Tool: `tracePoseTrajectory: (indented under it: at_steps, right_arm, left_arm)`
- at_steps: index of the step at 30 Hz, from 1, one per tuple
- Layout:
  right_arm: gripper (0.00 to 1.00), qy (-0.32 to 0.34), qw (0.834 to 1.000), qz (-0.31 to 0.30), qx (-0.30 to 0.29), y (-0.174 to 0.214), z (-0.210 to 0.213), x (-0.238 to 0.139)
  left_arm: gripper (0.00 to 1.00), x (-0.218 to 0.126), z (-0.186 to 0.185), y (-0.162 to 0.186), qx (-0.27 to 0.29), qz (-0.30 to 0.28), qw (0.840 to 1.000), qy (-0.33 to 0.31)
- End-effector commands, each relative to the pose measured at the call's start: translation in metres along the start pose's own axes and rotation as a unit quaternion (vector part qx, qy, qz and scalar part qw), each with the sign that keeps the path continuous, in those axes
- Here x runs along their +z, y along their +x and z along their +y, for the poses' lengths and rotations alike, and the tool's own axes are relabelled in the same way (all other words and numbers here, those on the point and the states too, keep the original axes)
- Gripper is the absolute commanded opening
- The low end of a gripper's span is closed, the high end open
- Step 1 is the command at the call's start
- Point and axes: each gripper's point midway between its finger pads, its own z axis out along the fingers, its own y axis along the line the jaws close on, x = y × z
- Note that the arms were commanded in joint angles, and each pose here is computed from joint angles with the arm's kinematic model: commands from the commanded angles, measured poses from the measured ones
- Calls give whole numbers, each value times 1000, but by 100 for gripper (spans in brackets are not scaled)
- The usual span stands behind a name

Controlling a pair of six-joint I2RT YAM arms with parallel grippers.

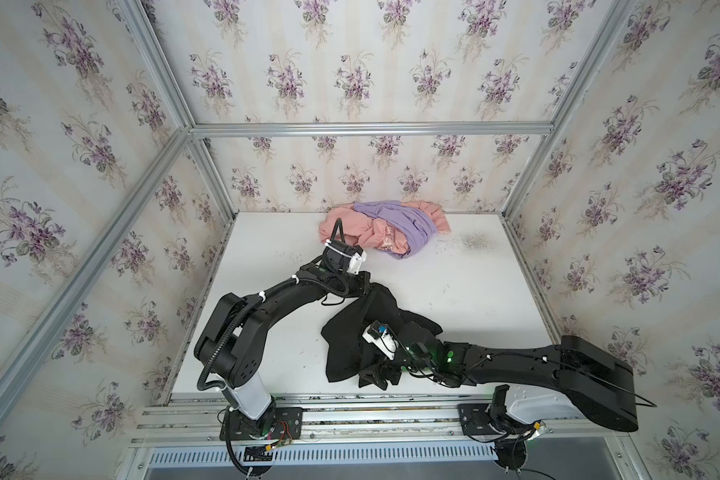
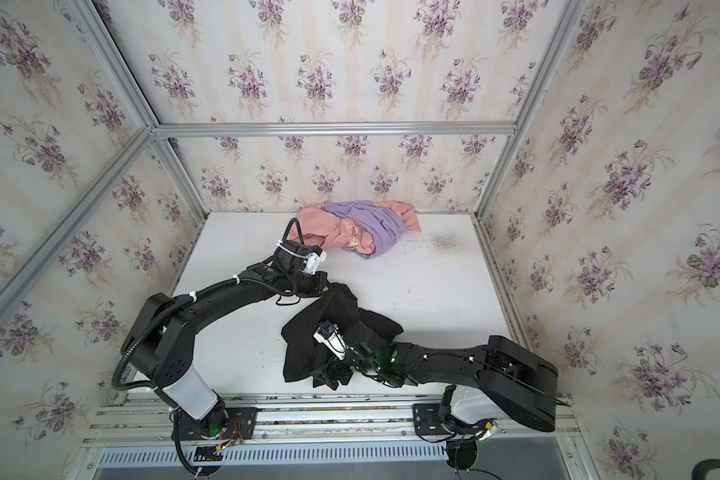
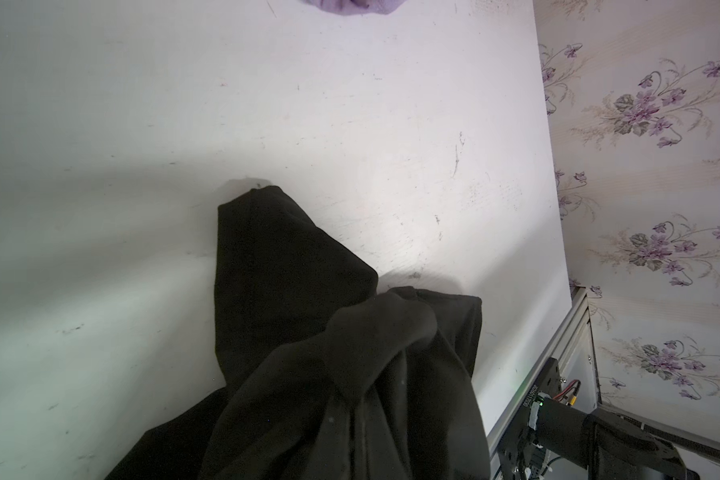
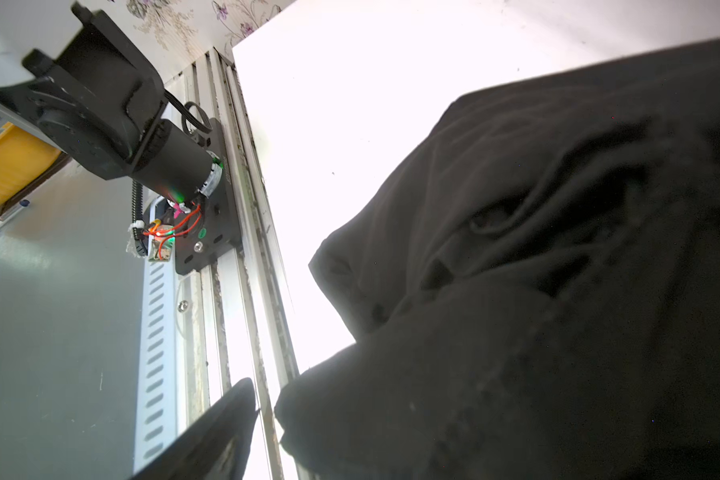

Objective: Pick out a specific cloth from the pile

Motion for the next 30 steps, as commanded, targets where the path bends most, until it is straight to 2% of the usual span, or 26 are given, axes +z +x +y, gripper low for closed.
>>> tracePoseTrajectory:
  at_steps: [1,3,5,6,10,13,22,24,26,30]
  right_arm:
    - [87,-5,1000,-18,-17,-9,3,0]
    - [88,-4,1000,-17,-17,-8,3,-2]
    - [89,-3,1000,-18,-18,-9,3,-4]
    - [90,-2,1000,-19,-18,-10,4,-6]
    - [98,15,999,-7,-30,-10,3,-20]
    - [100,37,998,2,-57,-7,0,-38]
    - [100,109,986,-62,-111,-40,-2,-109]
    - [100,162,975,-82,-128,-51,-18,-124]
    - [100,238,956,-106,-131,-66,-47,-141]
    - [100,374,914,-142,-70,-78,-125,-178]
  left_arm:
    - [0,-1,-2,-2,-1,-6,1000,7]
    - [4,-4,-1,0,-1,-8,1000,4]
    - [14,-8,-2,-1,1,-14,1000,3]
    - [22,-10,-3,-2,3,-17,1000,3]
    - [66,-24,-14,-11,13,-37,999,12]
    - [81,-39,-18,-19,18,-57,998,11]
    - [97,-102,-12,-37,24,-139,990,-12]
    - [99,-118,-5,-38,29,-163,986,-28]
    - [100,-135,4,-37,40,-192,979,-53]
    - [100,-177,37,-34,39,-268,953,-138]
